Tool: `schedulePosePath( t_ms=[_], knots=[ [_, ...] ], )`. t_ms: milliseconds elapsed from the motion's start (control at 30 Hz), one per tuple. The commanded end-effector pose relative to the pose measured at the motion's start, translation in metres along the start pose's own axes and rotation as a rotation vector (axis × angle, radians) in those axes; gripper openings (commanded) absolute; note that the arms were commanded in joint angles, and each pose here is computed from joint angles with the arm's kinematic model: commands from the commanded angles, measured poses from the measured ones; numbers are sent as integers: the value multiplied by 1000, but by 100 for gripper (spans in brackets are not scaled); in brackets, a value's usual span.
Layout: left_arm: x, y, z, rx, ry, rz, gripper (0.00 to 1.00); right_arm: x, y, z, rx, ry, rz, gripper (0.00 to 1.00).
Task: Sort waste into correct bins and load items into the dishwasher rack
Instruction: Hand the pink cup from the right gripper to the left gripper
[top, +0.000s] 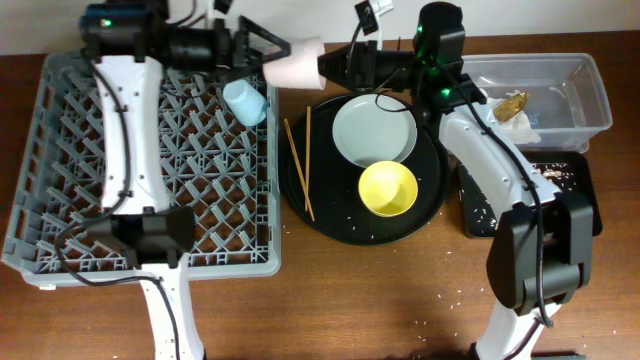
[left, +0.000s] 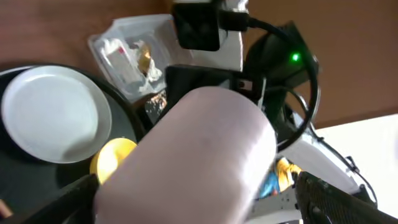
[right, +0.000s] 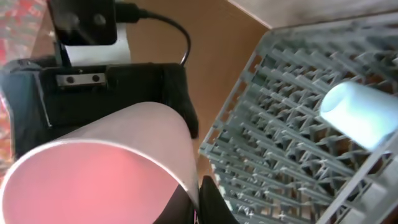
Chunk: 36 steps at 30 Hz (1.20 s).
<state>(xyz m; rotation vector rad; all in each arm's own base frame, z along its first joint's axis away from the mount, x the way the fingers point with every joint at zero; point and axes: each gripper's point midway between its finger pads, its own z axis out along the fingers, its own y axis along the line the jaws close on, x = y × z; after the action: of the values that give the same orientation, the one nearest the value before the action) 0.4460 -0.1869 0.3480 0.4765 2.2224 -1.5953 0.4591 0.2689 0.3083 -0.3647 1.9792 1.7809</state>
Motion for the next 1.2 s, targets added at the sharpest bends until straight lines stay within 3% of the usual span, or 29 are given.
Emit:
schedulePosePath(
  t_ms=[0,167,367,967,1167],
  knots=[
    [10,-35,25,114,51,55,99,0,20,6,-34,11,-25,4],
    [20,-48,46,141,95,84,99,-6,28,4,-54,-9,-47,4],
    [18,-44,41,134,85,77,90,-16,23,-9,-40,-39,-43,4],
    [5,-33,13,129,24,62,89,-28,14,-34,-22,-70,-42,4],
    [5,-33,13,129,24,62,74,-28,14,-34,-23,-68,-42,4]
  ],
)
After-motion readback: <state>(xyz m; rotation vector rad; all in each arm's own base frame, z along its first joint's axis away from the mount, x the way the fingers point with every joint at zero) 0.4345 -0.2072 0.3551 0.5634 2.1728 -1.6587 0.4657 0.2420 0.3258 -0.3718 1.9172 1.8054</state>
